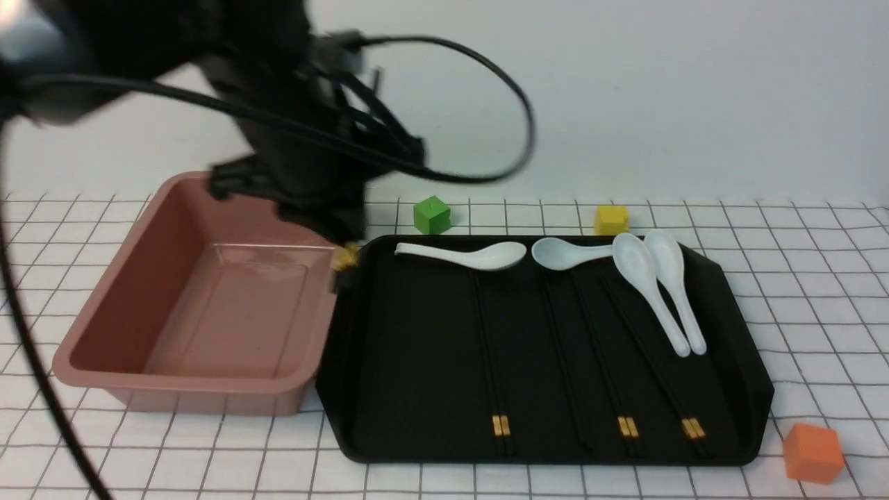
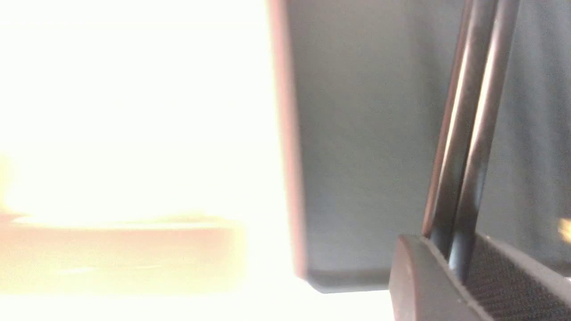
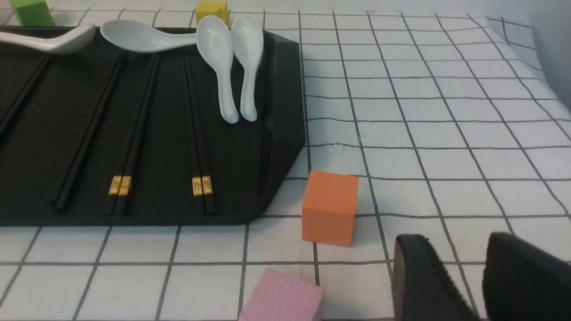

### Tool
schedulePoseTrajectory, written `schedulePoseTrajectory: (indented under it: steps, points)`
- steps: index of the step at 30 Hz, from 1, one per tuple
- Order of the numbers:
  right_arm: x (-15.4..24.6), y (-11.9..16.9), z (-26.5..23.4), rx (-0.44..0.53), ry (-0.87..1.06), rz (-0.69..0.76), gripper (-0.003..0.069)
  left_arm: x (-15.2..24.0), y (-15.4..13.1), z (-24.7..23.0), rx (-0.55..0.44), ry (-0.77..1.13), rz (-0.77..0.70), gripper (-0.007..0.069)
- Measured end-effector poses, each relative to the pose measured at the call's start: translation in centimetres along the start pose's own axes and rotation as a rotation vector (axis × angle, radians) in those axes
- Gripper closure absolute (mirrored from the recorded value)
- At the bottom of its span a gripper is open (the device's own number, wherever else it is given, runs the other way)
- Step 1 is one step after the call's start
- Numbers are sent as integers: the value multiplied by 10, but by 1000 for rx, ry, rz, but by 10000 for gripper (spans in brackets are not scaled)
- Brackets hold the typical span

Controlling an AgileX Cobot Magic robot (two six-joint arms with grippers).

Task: On white black tablecloth take chopsticks from black tray and put them in box.

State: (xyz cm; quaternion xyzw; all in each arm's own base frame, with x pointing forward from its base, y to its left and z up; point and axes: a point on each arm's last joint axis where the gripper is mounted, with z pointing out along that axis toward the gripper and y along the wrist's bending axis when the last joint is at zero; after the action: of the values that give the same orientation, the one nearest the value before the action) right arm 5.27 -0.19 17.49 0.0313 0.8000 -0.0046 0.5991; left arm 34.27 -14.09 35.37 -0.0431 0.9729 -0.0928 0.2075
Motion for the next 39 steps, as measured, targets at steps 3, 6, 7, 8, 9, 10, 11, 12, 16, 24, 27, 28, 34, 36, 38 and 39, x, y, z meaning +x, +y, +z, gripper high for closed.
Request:
schedulePoseTrajectory:
  steps: [3,6,7,8,9,10,11,12,16,24,27,28,34,36,38,39]
  points:
    - [0,0,0,0,0,0,419,-13,53,2,-72,23,-60,503]
    - [0,0,0,0,0,0,419,-15,74,25,-76,52,-66,503]
    - [0,0,0,0,0,0,419,-15,82,42,-79,73,-55,503]
    - [0,0,0,0,0,0,419,-14,84,48,-80,80,-46,503]
    - [0,0,0,0,0,0,419,-13,87,61,-86,98,-32,503]
    - [0,0,0,0,0,0,419,-12,89,74,-93,118,-22,503]
    - [0,0,0,0,0,0,419,-11,92,87,-104,140,-12,502]
    - [0,0,0,0,0,0,419,-11,94,97,-112,154,-7,494]
    - [0,0,0,0,0,0,419,-9,97,123,-129,193,-5,428]
    - [0,0,0,0,0,0,419,-5,99,125,-164,304,-38,347]
    - [0,0,0,0,0,0,419,-10,97,103,-172,282,-27,436]
    - [0,0,0,0,0,0,419,-12,95,88,-169,248,-22,497]
    - [0,0,0,0,0,0,419,-4,84,14,-104,105,-38,638]
    - [0,0,0,0,0,0,419,11,80,-9,-83,75,-22,638]
    - [0,0,0,0,0,0,419,37,76,-39,-56,33,4,638]
    - [0,0,0,0,0,0,419,48,76,-47,-46,22,10,638]
